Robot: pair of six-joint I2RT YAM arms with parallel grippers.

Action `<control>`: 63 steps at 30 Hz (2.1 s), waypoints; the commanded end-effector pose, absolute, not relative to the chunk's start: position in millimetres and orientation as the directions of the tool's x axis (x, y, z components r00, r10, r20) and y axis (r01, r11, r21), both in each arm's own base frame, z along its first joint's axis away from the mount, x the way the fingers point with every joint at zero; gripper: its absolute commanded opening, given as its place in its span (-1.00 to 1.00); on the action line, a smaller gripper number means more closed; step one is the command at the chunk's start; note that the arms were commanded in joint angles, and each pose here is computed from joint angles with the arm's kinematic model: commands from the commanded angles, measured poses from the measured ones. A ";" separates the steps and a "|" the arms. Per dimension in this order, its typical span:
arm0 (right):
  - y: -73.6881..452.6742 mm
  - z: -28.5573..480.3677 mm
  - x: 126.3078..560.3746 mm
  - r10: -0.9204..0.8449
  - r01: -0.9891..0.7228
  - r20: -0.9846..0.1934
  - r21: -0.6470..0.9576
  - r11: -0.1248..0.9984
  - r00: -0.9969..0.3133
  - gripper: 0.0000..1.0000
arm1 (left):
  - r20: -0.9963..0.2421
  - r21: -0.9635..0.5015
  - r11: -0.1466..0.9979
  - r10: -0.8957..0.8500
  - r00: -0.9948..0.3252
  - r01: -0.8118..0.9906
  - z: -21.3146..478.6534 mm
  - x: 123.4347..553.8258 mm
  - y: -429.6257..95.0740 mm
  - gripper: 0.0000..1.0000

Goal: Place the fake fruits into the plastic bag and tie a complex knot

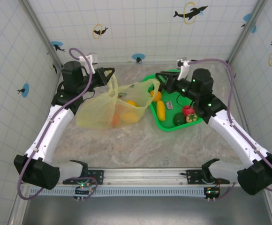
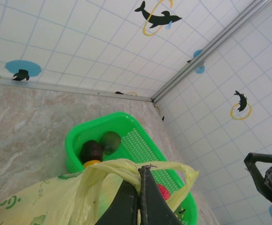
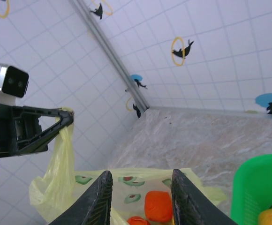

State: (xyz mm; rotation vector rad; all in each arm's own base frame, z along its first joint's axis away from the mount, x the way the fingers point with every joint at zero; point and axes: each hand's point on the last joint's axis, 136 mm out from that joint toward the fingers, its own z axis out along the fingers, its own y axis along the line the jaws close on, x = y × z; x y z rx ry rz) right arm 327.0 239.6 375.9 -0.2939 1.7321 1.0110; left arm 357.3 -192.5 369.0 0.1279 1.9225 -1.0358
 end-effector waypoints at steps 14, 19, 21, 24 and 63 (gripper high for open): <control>108.9 224.3 343.6 0.210 -0.070 -0.720 0.338 0.939 -0.661 -0.09 | -0.771 -0.595 0.644 -0.289 -0.568 0.480 365.7 350.9 -195.2 -1.00; 93.0 183.4 339.5 0.147 -0.006 -0.631 0.233 0.972 -0.762 0.02 | -0.774 -0.593 0.638 -0.284 -0.566 0.491 367.2 347.9 -198.3 -1.00; 89.7 167.4 338.4 0.125 0.013 -0.577 0.194 0.981 -0.807 0.05 | -0.775 -0.593 0.635 -0.283 -0.565 0.496 368.1 346.3 -200.0 -1.00; 82.2 144.8 334.9 0.108 0.050 -0.494 0.130 0.990 -0.863 0.13 | -0.774 -0.593 0.631 -0.276 -0.570 0.500 365.6 344.6 -203.3 -1.00; 92.9 49.2 381.7 0.104 0.083 -0.376 0.072 0.994 -0.921 0.23 | -0.787 -0.572 0.629 -0.238 -0.570 0.527 358.4 336.6 -216.8 -1.00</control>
